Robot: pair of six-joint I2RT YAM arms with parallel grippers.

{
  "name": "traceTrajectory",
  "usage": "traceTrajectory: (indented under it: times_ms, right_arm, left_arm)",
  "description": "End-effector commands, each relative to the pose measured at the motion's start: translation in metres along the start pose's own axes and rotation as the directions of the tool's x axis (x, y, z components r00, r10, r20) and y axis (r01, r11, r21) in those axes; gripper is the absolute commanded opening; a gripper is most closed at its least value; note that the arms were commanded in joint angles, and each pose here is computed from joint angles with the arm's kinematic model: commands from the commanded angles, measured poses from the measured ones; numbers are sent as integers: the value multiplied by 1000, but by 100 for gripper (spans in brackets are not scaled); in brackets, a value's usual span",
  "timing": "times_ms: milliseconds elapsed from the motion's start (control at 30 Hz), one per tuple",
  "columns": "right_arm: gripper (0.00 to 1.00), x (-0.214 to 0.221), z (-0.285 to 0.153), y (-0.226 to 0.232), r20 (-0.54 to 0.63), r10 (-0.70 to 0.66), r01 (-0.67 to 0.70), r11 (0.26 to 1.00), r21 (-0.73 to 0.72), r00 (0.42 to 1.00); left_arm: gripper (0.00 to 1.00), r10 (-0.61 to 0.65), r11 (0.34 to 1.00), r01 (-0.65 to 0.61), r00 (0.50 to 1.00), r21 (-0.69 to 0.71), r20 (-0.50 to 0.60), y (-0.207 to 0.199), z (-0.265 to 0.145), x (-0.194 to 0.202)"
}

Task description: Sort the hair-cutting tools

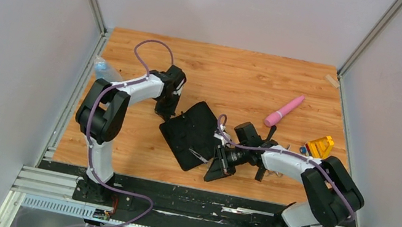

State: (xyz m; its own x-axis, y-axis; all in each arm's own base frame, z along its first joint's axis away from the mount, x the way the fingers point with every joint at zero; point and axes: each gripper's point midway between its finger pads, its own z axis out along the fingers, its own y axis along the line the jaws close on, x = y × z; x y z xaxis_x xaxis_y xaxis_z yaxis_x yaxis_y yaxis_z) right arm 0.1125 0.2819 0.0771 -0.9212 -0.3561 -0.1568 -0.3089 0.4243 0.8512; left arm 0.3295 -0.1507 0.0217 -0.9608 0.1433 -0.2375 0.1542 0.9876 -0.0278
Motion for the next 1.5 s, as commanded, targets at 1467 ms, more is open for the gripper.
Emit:
traceTrajectory:
  times_ms: [1467]
  right_arm:
    - [8,-42,48,-24,-1,-57,57,998,-35,998]
  left_arm:
    - [1,-374,919,378,926,111,-58,8,7,62]
